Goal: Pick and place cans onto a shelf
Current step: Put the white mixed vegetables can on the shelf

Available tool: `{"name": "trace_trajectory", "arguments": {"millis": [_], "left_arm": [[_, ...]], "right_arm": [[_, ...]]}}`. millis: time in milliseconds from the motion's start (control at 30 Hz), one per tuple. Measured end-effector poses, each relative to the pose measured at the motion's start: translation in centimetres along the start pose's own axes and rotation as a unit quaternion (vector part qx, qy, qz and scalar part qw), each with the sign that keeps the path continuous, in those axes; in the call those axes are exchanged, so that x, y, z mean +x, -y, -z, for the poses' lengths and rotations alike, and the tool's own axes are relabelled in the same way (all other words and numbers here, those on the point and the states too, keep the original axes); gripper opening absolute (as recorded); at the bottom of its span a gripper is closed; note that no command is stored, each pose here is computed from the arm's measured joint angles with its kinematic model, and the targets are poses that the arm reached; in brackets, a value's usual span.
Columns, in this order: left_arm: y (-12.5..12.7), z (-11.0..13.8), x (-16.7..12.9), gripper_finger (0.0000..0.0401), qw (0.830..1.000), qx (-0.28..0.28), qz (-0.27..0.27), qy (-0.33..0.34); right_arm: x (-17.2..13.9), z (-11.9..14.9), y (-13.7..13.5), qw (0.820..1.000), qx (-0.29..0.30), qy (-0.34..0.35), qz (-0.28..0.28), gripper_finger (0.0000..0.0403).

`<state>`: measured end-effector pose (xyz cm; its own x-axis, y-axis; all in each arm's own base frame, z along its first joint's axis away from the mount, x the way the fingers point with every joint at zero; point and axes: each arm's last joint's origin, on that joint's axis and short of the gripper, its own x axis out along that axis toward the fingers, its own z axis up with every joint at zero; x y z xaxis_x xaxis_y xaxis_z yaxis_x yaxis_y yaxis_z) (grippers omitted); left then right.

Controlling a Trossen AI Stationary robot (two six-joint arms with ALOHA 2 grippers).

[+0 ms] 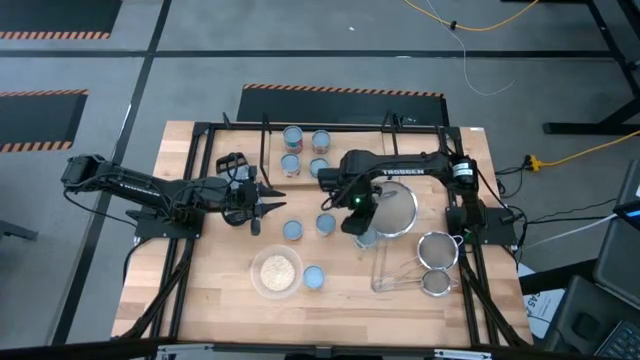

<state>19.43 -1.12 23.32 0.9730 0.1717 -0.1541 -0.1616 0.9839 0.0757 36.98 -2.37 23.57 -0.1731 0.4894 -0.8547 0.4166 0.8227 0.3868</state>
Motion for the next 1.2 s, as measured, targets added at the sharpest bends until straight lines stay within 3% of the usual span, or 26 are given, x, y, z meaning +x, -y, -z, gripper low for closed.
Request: {"name": "trace_trajectory", "arguments": {"millis": [467, 867, 1200], "left_arm": [[0.0, 0.0, 0.0, 0.0098, 1.0, 0.0, 0.0, -0.001], [0.0, 0.0, 0.0, 0.0098, 1.0, 0.0, 0.0, -0.001], [0.0, 0.0, 0.0, 0.0098, 1.0, 0.0, 0.0, -0.001]], "right_arm": [[3.1, 1.3, -6.2, 0.987, -0.037, 0.068, 0.14, 0.0089], [3.6, 0.9, -6.8, 0.983, -0.038, 0.104, 0.147, 0.0089], [3.7, 1.0, -6.7, 0.984, 0.021, 0.106, 0.143, 0.0089]]}}
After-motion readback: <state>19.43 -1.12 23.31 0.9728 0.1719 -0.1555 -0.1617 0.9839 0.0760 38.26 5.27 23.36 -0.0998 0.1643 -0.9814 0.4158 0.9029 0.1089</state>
